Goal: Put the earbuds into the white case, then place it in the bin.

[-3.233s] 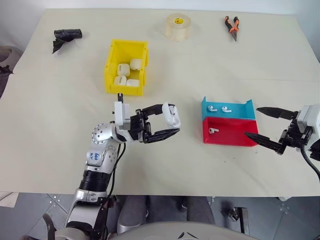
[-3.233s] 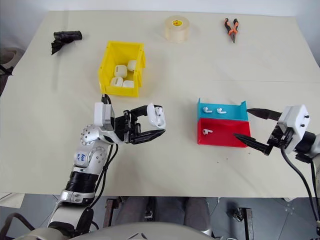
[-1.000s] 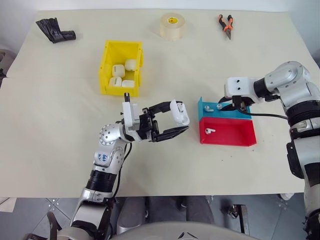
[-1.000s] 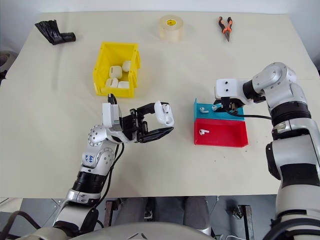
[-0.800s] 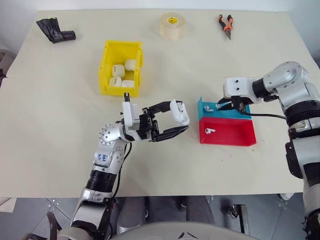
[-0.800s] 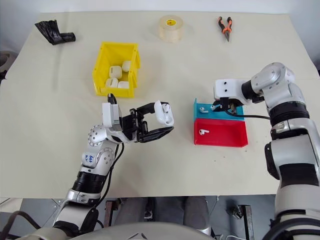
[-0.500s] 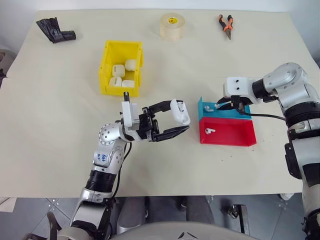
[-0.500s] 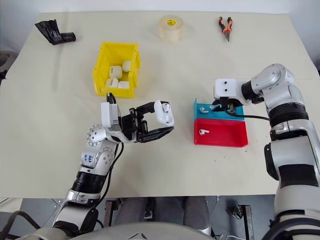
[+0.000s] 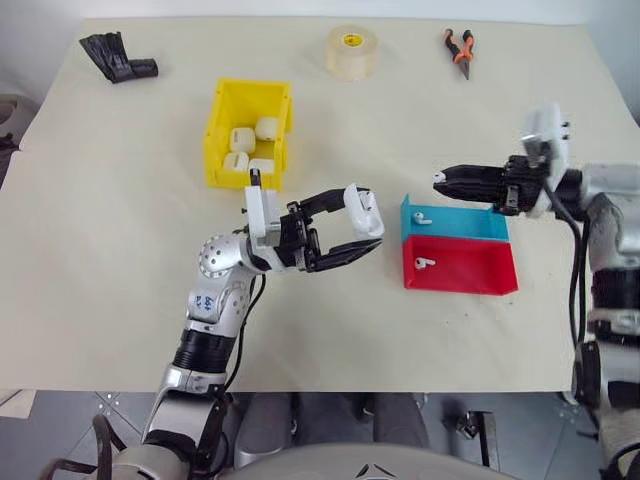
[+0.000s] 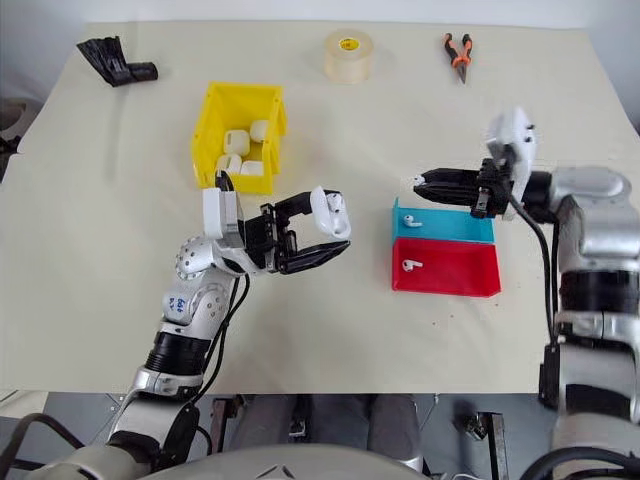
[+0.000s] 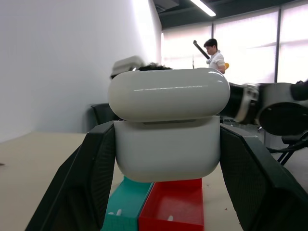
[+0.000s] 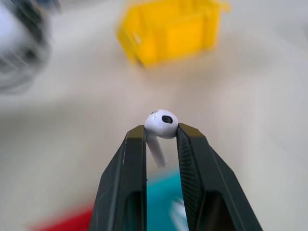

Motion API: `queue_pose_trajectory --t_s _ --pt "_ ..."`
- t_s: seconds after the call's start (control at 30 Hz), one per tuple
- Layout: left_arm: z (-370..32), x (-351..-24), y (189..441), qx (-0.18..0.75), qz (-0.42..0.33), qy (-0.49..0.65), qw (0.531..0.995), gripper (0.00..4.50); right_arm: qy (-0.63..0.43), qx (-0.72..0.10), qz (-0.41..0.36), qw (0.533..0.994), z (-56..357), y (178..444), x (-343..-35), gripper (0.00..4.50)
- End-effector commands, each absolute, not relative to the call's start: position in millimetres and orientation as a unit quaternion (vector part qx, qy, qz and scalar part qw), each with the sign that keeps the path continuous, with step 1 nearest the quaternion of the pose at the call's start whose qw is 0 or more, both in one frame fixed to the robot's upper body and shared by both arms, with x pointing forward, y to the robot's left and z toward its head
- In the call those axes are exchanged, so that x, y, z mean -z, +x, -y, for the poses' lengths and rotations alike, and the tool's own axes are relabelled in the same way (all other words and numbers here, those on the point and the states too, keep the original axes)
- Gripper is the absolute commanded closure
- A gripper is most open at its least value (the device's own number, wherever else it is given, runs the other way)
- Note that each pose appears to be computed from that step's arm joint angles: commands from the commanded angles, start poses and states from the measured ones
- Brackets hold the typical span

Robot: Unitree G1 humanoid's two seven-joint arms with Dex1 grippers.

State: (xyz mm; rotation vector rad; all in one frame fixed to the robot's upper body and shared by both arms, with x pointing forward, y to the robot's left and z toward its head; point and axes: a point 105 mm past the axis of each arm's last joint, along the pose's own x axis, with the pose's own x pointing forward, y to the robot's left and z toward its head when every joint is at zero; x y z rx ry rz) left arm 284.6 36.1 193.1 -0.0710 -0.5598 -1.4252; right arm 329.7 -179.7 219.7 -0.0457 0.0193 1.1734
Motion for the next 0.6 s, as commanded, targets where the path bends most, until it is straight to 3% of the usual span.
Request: queue_pose_trajectory --t_s 0.03,0.27,0.6 --pt "-32.7 -204.1 284.6 0.657 0.265 -0.045 0.704 1.68 0.1 -0.587 0.078 0.8 157.2 290.0 -251.5 3.93" --pt "-29.4 -206.2 287.0 0.669 0.257 -0.047 0.696 1.68 0.191 -0.616 0.077 0.761 123.4 248.4 -250.3 3.93" --pt "-26.1 -210.9 287.5 0.672 0.261 -0.052 0.691 1.68 0.214 -0.617 0.073 0.754 105.7 242.6 -244.2 3.93"
